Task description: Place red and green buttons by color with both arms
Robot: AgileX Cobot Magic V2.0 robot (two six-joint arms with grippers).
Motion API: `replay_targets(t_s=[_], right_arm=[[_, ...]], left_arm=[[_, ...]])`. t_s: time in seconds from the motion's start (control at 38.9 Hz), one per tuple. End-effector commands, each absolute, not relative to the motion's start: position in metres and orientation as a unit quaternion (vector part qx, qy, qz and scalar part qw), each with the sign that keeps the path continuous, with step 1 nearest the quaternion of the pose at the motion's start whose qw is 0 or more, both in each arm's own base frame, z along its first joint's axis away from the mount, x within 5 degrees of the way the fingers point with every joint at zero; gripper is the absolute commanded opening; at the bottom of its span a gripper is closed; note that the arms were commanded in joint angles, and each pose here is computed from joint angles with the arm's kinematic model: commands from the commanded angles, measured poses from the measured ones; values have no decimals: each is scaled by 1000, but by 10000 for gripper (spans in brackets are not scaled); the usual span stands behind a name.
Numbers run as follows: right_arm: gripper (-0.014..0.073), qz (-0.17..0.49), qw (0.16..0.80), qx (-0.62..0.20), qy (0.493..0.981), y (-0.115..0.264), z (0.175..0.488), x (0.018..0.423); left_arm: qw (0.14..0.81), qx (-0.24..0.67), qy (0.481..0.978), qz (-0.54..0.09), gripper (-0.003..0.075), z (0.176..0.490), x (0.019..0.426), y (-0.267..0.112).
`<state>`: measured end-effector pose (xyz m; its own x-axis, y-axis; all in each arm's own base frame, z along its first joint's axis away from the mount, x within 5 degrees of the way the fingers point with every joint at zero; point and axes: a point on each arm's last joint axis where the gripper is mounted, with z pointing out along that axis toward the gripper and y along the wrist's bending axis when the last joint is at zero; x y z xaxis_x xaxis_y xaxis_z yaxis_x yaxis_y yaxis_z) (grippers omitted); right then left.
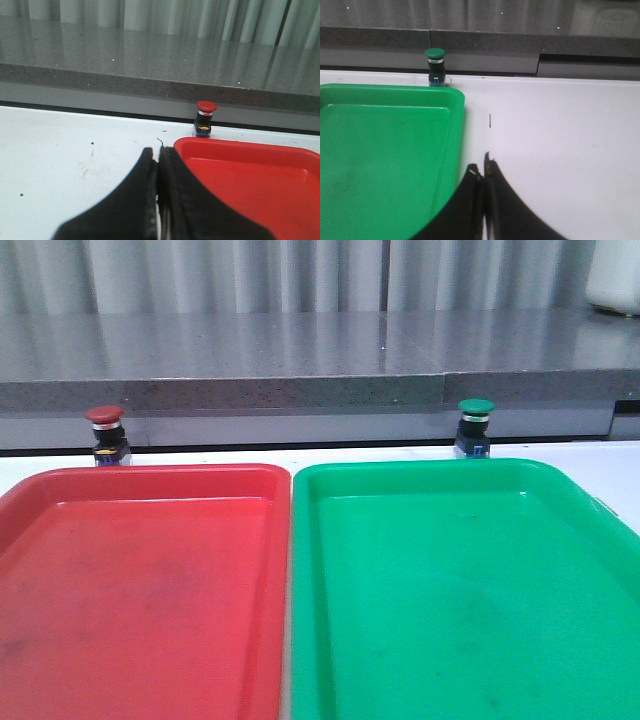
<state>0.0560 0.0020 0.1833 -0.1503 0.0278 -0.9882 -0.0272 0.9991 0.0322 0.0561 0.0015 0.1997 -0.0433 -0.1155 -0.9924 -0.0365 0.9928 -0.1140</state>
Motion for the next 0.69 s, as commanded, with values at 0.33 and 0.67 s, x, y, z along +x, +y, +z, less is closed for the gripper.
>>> replay_targets(t_s=[0.33, 0.67], right_arm=[[-38, 13, 787, -1, 617, 1, 244, 47], [-56, 33, 723, 9, 690, 2, 323, 67]], left_arm=[[849, -53, 524, -33, -20, 265, 41, 3], [731, -41, 681, -15, -20, 323, 82, 3]])
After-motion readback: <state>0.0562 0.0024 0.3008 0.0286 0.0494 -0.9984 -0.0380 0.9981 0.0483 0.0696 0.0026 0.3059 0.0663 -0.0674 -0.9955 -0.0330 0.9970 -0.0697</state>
